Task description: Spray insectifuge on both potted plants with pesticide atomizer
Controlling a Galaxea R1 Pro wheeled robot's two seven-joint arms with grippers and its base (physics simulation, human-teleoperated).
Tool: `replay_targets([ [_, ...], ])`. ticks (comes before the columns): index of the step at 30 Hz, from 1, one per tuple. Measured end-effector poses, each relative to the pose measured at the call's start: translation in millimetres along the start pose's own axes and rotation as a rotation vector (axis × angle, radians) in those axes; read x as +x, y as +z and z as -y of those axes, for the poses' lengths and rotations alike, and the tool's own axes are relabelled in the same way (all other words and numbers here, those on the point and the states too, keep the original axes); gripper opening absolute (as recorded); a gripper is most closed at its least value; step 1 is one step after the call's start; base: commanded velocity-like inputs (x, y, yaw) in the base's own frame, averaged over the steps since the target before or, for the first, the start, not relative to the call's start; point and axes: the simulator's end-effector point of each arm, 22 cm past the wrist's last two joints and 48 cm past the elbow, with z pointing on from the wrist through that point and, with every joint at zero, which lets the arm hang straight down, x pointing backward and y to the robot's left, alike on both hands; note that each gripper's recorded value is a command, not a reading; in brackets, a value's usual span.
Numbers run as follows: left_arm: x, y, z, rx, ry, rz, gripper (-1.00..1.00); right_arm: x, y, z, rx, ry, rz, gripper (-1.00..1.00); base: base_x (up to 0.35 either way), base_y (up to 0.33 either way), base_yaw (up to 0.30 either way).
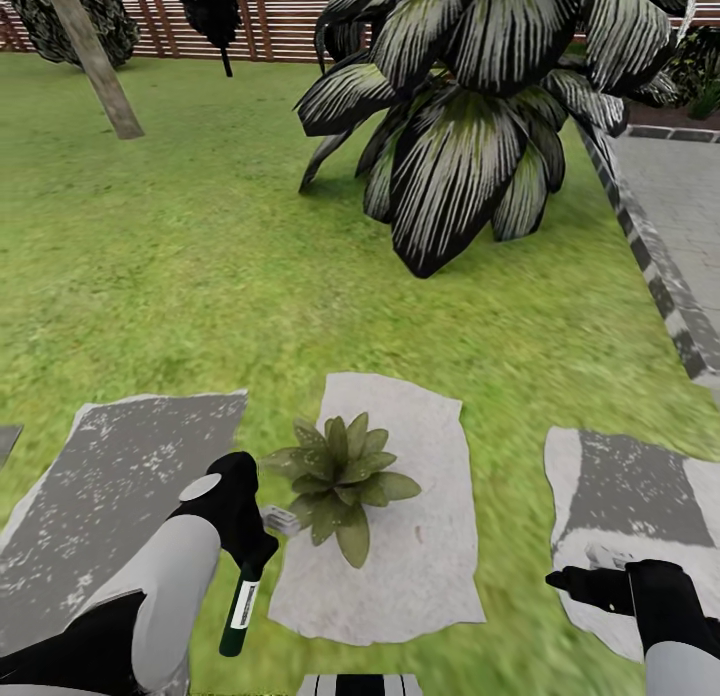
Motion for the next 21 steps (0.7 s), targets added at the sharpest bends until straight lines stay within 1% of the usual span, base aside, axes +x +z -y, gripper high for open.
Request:
replay_targets([
  [2, 0.1, 0.2, 0.0, 0.000, 0.000, 0.000, -1.00, 0.0, 0.0, 0.0, 0.000, 0.000, 0.000, 1.00, 0.000, -0.099, 0.242],
  [6, 0.0, 0.1, 0.2, 0.001, 0.000, 0.000, -1.00, -0.2, -0.3, 0.5, 0.001, 0.001, 0.000, 1.00, 0.000, -0.263, 0.210],
  [12, -0.1, 0.0, 0.2, 0.001, 0.000, 0.000, -1.00, -0.3, -0.5, 1.0, 0.001, 0.001, 0.000, 1.00, 0.000, -0.294, 0.029],
  [16, -0.1, 0.1, 0.3, 0.001, 0.000, 0.000, -1.00, -0.4, -0.5, 1.0, 0.002, 0.000, 0.001, 1.00, 0.000, -0.222, 0.001],
  [21, -0.1, 0.0, 0.3, 0.002, 0.000, 0.000, -1.00, -0.9, -1.1, 2.9, 0.004, 0.000, 0.002, 1.00, 0.000, -0.046, 0.015],
])
